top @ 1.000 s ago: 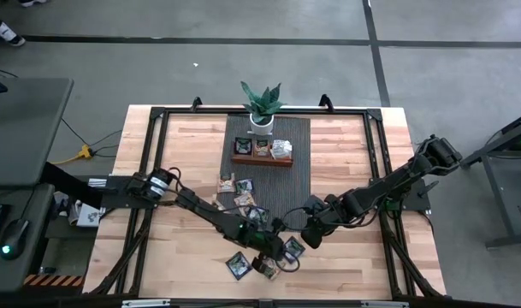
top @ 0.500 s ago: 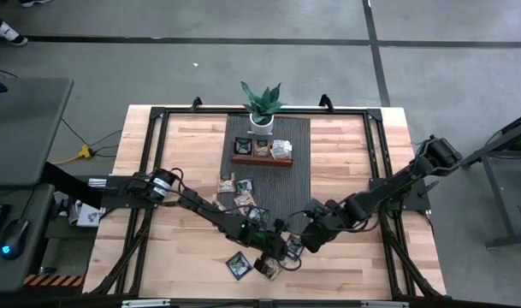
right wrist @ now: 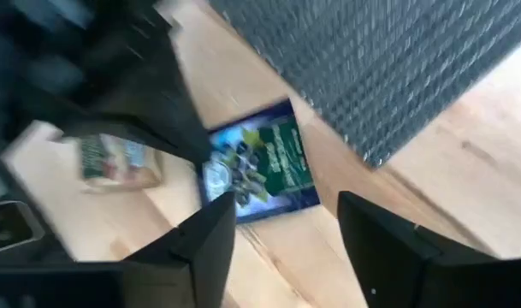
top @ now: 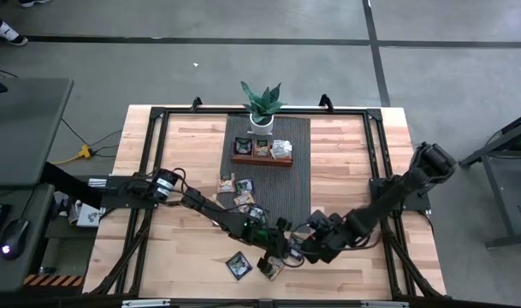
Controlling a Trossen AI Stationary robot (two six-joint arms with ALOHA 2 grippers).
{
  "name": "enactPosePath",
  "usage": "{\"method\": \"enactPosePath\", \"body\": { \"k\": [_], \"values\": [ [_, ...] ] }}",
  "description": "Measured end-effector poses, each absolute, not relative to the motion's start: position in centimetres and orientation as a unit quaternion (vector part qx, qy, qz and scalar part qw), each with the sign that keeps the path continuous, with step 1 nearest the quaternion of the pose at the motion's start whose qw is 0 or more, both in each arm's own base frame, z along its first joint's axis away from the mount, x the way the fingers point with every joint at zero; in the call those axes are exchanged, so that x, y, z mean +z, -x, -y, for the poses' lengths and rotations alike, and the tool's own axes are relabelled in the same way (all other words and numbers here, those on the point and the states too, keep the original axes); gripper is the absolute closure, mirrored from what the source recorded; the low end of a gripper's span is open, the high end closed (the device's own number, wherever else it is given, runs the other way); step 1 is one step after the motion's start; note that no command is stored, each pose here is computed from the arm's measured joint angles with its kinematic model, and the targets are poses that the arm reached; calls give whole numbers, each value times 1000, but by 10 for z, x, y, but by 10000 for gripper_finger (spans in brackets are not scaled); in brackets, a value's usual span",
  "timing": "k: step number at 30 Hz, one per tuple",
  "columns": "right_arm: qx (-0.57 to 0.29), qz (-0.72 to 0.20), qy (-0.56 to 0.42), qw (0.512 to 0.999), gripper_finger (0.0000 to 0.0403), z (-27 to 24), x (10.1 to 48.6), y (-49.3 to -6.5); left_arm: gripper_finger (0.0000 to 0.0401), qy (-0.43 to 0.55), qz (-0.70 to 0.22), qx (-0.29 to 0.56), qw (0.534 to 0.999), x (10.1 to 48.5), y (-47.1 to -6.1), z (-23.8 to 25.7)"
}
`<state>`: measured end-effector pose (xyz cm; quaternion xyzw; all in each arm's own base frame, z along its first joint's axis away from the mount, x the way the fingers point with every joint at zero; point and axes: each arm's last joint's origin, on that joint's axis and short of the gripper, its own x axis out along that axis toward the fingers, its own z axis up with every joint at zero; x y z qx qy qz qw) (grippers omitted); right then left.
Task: Pick & Place Tea
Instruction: Put the purple tea bag into the left section of the wooden organizer
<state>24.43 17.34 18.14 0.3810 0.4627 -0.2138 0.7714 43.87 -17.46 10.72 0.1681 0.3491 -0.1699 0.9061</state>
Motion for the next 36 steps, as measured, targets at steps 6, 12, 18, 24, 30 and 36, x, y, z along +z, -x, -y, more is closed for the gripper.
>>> {"method": "enactPosePath", "body": {
  "k": [6, 12, 18, 24, 30, 36],
  "values": [
    [-245, -490, -387, 742, 155, -173, 158, -252, 401, -168, -352, -172, 905, 106, -438, 175],
    [-248, -477, -401, 742, 148, -174, 158, -254, 401, -168, -353, -172, 904, 106, -438, 174],
    [-250, -477, -409, 737, 148, -175, 155, -255, 401, -166, -354, -177, 903, 105, -438, 175],
    [-235, -481, -423, 731, 148, -181, 144, -262, 401, -166, -355, -177, 903, 105, -437, 174],
    [-230, -484, -424, 731, 148, -185, 132, -267, 401, -166, -359, -177, 901, 104, -437, 174],
    [-232, -484, -420, 732, 166, -185, 132, -267, 401, -166, -360, -177, 901, 104, -437, 174]
  ]
}}
